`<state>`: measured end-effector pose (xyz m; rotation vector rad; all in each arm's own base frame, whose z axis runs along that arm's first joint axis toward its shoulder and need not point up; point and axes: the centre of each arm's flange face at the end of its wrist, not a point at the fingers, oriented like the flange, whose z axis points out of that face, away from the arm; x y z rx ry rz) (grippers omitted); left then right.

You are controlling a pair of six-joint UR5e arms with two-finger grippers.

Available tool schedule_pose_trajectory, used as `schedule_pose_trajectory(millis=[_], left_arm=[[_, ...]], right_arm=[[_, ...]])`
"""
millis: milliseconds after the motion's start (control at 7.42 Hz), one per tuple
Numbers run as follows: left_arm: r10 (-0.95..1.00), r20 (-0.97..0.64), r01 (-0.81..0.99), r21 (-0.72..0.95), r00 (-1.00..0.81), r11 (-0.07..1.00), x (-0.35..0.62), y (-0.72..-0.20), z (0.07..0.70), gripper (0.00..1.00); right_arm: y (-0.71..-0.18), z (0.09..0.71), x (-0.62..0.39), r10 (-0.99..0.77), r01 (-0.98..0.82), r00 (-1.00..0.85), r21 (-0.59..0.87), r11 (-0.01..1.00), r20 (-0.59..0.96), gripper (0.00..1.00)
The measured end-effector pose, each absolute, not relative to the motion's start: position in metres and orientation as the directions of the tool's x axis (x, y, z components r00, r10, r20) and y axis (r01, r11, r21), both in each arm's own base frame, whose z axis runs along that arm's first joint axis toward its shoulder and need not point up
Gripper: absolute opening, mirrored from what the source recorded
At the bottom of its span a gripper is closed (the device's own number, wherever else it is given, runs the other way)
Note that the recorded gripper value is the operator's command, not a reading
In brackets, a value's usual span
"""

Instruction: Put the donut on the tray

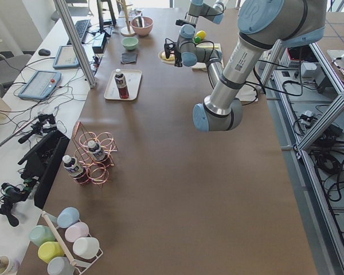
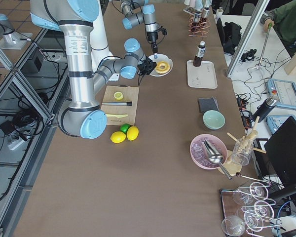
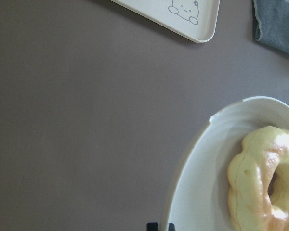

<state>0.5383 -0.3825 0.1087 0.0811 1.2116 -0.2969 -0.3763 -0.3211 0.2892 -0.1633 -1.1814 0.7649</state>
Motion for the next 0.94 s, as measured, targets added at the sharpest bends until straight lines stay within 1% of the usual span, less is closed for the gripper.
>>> schedule_pose_trajectory(millis=[270, 539, 809, 943], left_arm=[[-0.144, -0.932, 0.256, -0.057, 0.334, 0.965, 0.536, -0.383, 0.114, 0.99], [-0.066, -0.93, 0.219, 0.016, 0.362, 0.976, 0.511, -0.39, 0.136, 0.99], [0.004, -0.917, 0.152, 0.07, 0.4, 0.986, 0.458, -0.413, 0.179, 0.99], [0.04, -0.906, 0.119, 0.099, 0.421, 0.988, 0.427, -0.426, 0.204, 0.99]], right_arm=[[-0.323, 0.288, -0.374, 0.616, -0.452, 0.16, -0.498, 0.74, 0.771, 0.0], [-0.325, 0.29, -0.373, 0.619, -0.456, 0.16, -0.499, 0.737, 0.769, 0.0], [-0.346, 0.31, -0.375, 0.641, -0.494, 0.175, -0.496, 0.714, 0.748, 0.0], [-0.367, 0.317, -0.378, 0.657, -0.516, 0.172, -0.5, 0.695, 0.734, 0.0]])
